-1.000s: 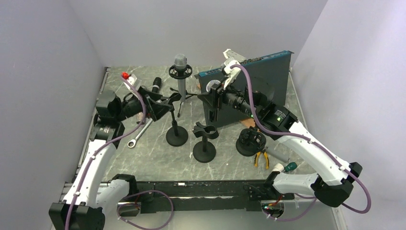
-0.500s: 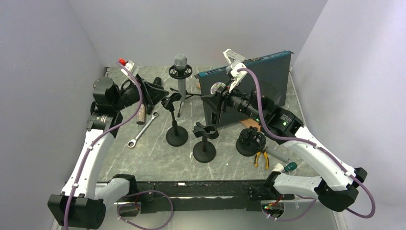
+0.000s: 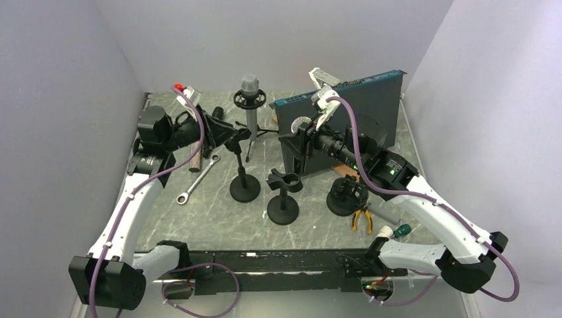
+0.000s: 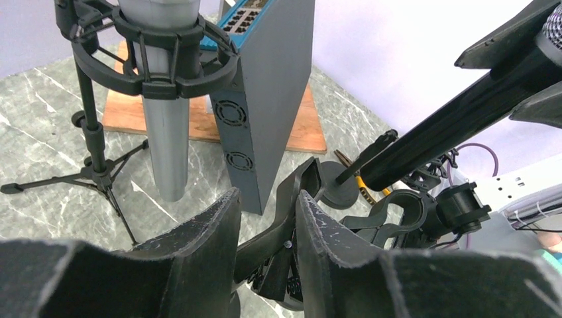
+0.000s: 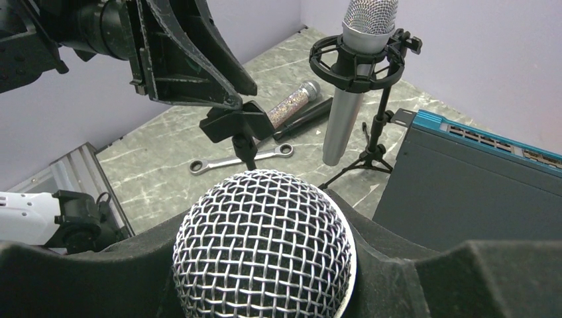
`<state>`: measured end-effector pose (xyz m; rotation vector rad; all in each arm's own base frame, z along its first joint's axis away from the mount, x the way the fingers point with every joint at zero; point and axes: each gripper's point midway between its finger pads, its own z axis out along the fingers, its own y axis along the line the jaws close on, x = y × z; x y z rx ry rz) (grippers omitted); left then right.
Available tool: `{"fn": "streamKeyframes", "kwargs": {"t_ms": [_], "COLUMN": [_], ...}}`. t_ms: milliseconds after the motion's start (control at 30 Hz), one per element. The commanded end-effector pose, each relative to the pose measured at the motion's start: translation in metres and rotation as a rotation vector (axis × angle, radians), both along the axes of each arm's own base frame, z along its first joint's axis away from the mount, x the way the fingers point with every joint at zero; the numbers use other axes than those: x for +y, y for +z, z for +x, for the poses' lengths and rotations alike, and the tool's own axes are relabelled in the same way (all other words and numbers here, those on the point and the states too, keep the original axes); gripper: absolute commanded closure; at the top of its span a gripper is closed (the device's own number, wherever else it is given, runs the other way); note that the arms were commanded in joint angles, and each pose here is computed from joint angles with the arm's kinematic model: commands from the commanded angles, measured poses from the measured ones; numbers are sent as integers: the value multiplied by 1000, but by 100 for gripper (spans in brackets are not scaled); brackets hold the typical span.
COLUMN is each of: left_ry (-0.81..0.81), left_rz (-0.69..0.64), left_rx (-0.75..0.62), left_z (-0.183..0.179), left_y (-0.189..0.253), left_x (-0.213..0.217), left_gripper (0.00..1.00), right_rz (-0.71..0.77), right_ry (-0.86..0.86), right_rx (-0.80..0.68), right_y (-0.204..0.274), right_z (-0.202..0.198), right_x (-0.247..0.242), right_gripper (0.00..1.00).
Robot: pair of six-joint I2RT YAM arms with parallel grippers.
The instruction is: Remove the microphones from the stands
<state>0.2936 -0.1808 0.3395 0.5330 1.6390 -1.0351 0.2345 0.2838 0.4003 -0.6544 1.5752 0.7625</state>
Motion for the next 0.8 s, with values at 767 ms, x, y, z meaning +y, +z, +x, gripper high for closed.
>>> {"fn": "streamKeyframes", "kwargs": {"t_ms": [767], "left_ry": [69], "left_rz": [139], "left_rx": [265], "left_z": [-21], "left_y": [-129], "left_x": [6], "left_gripper": [62], "right_rz": [80], "right_ry": [6], "right_rx": [-37], "right_y": [21], "right_z": [-3], "right_x": [0], "right_gripper": [100]}}
